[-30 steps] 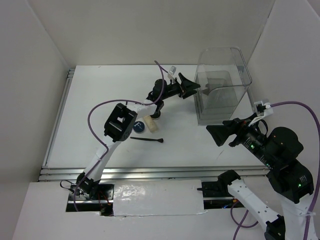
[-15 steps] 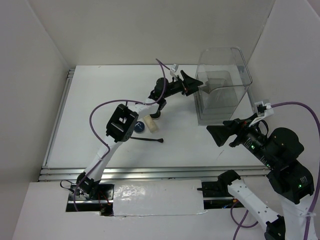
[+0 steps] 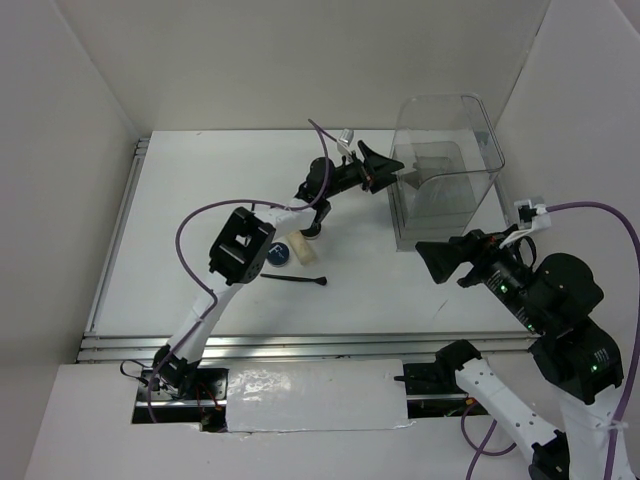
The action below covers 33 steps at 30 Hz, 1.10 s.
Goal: Organize the makeup
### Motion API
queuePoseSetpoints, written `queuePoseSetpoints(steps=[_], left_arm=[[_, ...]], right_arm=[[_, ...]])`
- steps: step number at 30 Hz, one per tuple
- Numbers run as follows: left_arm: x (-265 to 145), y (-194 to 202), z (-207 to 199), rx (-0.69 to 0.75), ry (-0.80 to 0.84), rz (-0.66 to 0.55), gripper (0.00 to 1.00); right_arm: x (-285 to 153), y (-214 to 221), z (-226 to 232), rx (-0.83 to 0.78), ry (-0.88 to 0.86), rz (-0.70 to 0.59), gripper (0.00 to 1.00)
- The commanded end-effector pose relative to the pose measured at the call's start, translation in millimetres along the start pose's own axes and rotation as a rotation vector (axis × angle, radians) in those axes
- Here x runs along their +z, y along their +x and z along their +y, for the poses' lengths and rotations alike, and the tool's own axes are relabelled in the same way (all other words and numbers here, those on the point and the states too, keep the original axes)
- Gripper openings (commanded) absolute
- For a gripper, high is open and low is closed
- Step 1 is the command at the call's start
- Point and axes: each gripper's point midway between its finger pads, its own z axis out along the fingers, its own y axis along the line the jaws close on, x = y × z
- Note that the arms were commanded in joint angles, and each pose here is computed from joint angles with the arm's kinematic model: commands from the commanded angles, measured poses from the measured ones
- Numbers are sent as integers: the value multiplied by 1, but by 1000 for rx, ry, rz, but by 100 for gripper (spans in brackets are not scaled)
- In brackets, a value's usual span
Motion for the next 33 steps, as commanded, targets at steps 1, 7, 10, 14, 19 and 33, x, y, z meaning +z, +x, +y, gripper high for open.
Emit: queuePoseSetpoints(steps=[1, 7, 10, 14, 19, 33], left_arm=[[2, -7, -141, 139, 277, -13, 99], [-5, -8, -170, 169, 299, -27, 99], [-9, -8, -180, 169, 318, -29, 100], [-13, -9, -193, 177, 326, -42, 99], [-12, -13, -204, 188, 335, -58, 99], [-12, -22, -239, 213, 362, -89, 100]], right_arm=[[14, -20, -10, 62, 81, -84, 100], [30, -35, -28, 142, 182, -170, 100], [36, -48, -36, 166, 237, -226, 100], [44, -63, -39, 207, 262, -287, 100], [51, -72, -56, 244, 346, -364, 100], [98, -77, -107, 252, 430, -402, 100]])
